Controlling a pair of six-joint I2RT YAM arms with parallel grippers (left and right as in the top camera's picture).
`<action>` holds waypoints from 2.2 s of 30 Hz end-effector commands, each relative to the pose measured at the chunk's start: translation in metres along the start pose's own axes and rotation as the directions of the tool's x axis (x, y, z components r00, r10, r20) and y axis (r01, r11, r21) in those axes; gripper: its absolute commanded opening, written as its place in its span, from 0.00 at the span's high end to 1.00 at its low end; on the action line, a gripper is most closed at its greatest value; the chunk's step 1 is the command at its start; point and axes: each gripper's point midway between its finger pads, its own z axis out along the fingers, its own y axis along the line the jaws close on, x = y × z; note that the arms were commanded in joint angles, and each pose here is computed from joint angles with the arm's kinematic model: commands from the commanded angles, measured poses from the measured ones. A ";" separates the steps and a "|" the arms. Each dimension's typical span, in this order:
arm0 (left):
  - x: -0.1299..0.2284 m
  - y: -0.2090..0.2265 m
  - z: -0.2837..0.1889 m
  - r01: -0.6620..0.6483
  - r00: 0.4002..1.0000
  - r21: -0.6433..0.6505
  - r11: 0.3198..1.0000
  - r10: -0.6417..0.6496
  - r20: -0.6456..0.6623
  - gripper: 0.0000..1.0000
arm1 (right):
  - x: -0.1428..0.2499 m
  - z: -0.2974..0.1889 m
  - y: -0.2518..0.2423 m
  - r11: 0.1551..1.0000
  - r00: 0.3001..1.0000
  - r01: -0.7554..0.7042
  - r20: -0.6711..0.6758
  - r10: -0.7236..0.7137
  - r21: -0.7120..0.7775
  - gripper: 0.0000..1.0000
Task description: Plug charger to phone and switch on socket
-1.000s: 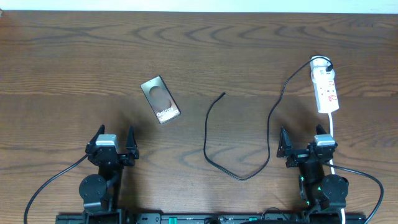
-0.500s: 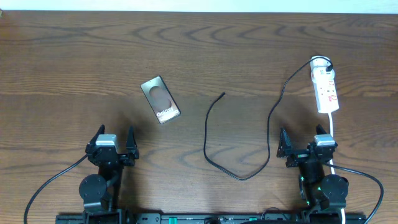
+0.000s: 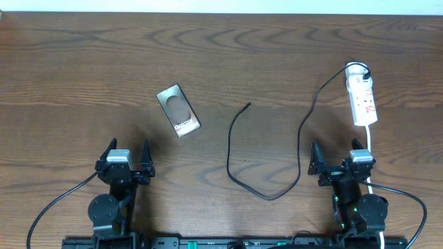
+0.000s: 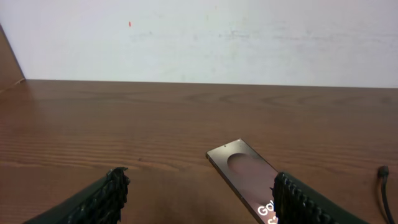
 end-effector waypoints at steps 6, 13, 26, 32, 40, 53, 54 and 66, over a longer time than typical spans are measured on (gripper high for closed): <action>-0.034 -0.001 -0.001 -0.010 1.000 0.001 1.000 0.010 0.008 0.24 | 0.002 0.000 0.001 1.000 1.000 0.000 -0.007 0.000 -0.008 0.01; -0.073 0.000 0.010 -0.005 0.999 0.001 1.000 0.005 -0.033 0.24 | 0.002 0.000 0.001 1.000 1.000 0.000 -0.007 0.000 -0.008 0.01; -0.127 0.007 0.076 0.040 0.926 -0.009 0.999 -0.040 -0.375 0.24 | 0.002 0.000 0.001 1.000 1.000 0.000 -0.007 0.000 -0.008 0.01; -0.133 -0.004 0.114 0.066 0.819 0.020 0.998 -0.043 -0.572 0.24 | 0.002 0.000 0.001 1.000 1.000 0.000 -0.007 0.000 -0.008 0.01; -0.083 -0.039 0.130 0.120 0.492 0.044 0.992 -0.021 -0.870 0.24 | 0.002 0.000 0.001 1.000 1.000 0.000 -0.007 0.000 -0.008 0.01; -0.010 -0.056 0.157 0.274 0.258 -0.184 0.944 -0.256 -0.932 0.26 | 0.002 0.000 0.001 1.000 1.000 0.000 -0.007 0.000 -0.008 0.01; -0.003 -0.054 0.159 0.272 0.230 -0.261 0.926 -0.326 -0.917 0.26 | 0.002 0.000 0.001 1.000 1.000 0.000 -0.007 0.000 -0.008 0.01; 0.090 -0.054 0.174 -0.006 0.150 -0.420 0.907 -0.414 -0.898 0.25 | 0.002 0.000 0.001 1.000 1.000 0.000 -0.007 0.000 -0.008 0.01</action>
